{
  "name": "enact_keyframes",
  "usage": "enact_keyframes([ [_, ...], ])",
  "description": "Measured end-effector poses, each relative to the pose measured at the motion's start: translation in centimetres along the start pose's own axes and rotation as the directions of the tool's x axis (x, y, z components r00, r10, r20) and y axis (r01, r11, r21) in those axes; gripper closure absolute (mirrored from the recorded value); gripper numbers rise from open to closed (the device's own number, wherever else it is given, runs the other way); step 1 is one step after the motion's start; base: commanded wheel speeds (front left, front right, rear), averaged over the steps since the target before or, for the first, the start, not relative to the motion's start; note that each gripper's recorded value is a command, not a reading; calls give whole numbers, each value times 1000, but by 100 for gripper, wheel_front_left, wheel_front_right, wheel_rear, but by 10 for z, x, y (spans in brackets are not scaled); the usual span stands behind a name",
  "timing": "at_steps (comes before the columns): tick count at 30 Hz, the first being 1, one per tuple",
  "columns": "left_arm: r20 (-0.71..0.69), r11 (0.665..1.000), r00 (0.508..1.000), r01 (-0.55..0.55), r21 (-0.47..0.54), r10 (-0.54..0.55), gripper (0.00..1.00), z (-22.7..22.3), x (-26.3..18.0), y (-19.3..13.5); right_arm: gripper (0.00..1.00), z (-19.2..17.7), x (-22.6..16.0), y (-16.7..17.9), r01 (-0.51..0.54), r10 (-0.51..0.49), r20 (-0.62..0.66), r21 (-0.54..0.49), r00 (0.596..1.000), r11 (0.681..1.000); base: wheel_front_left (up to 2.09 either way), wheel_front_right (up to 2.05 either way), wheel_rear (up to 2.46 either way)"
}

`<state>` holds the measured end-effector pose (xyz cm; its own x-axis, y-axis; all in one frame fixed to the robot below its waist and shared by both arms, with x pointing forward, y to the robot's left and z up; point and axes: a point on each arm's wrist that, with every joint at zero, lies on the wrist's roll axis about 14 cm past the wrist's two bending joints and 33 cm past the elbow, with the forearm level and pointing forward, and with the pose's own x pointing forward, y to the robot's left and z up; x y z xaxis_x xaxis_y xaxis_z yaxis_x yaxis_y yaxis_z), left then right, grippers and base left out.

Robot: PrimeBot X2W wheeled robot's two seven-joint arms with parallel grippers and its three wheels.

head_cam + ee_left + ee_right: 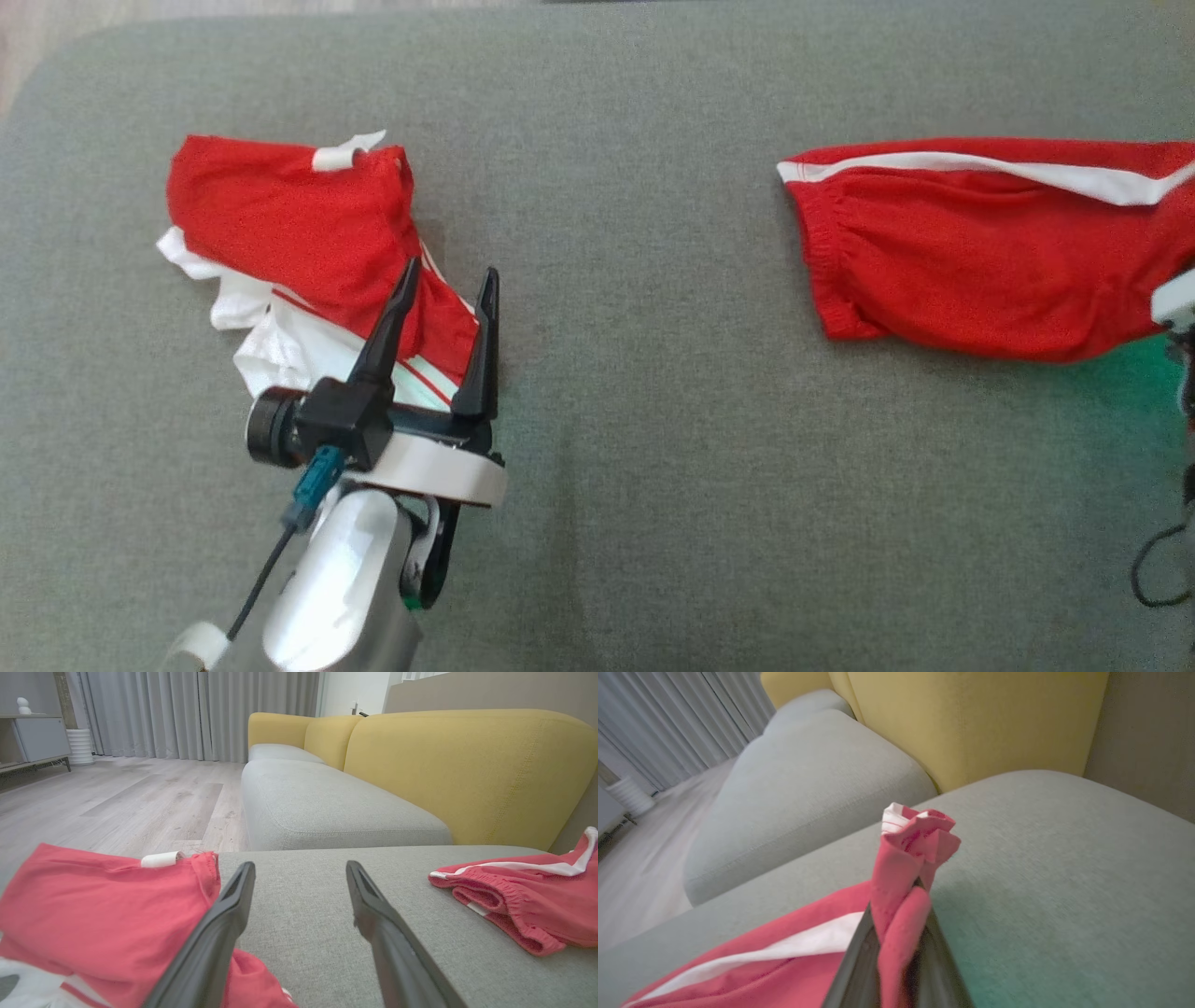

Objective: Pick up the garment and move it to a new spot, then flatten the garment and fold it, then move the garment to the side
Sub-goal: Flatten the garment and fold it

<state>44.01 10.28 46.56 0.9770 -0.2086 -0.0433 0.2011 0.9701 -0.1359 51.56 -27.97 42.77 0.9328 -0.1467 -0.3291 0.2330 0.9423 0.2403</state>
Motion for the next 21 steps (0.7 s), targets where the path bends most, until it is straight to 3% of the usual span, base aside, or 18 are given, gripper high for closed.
enact_keyframes([
  [9, 25, 999, 999, -31, 7, 31, 0, 13, -18, 6, 100, 27, -21, 62, -178, 168, 117, 85, 979, 980, 0, 0, 0],
  [15, 36, 999, 998, -52, 8, 52, 0, 17, -31, 12, 100, 31, -34, 118, -326, 311, 135, 101, 941, 940, 0, 0, 0],
  [21, 30, 996, 995, -93, 8, 93, 0, 16, -44, 24, 100, -3, -48, 188, -477, 474, 48, 85, 879, 875, 0, 0, 0],
])
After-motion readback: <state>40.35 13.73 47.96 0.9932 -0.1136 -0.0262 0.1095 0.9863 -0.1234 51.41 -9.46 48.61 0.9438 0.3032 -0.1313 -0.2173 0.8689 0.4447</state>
